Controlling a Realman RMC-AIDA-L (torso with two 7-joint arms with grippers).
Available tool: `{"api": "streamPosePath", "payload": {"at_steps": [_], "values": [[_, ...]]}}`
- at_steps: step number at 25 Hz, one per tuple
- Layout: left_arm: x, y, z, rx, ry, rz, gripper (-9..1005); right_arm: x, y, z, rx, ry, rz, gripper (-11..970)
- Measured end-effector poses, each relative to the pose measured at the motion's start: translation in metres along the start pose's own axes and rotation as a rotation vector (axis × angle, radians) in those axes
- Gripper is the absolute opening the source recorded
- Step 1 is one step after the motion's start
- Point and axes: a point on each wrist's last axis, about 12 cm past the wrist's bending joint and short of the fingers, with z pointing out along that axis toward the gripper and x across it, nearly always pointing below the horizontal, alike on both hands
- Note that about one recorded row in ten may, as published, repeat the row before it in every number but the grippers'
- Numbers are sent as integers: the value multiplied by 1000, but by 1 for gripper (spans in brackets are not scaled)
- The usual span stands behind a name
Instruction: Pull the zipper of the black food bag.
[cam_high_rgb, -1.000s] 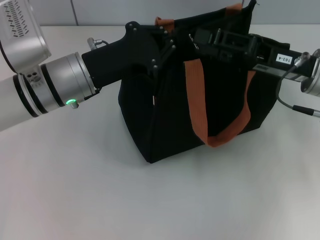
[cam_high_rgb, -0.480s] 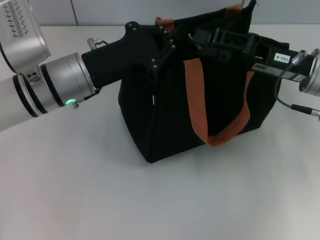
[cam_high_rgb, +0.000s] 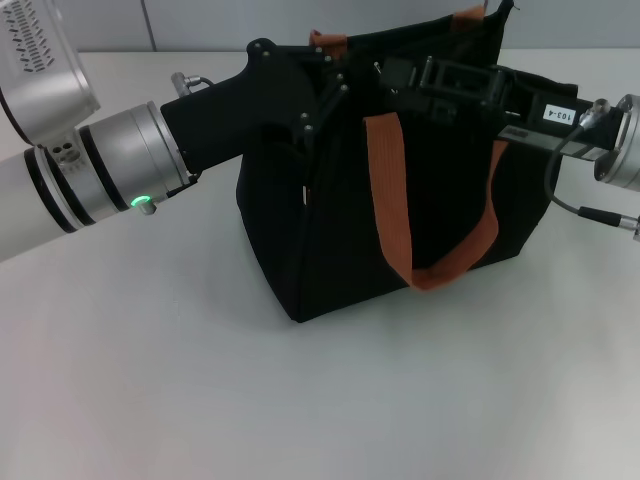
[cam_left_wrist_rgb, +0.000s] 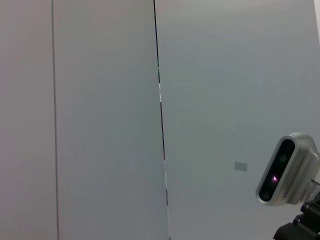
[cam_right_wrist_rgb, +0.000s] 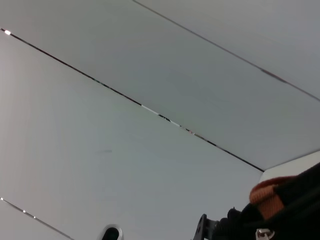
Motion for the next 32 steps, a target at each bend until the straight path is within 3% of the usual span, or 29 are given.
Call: {"api": "streamPosePath", "payload": {"at_steps": [5,15,22,28,29,31,32], "values": [[-1,0,1,-4,-9,4,27,-1,0,0,0,-4,-4,626],[1,-1,1,-3,-7,1,28,-4,-2,3,26,-16,-23,399],[1,-1,0,-6,-9,-1,28,-5,-3,3,39,-15,-28,296],[1,-1,-1,-15,-15,-4,28,0,1,-3,-5,2,-147,314],[1,-1,-1,-16,-17,-5,28,5,6,-8,-51,-14,-231,318],[0,0,-1,-18,-19,-5,28,7,7,-13,-66,-32,-266,318],[0,0,-1,-18,-22,-5,28,9,9,-25,-77,-90,-336,318]]}}
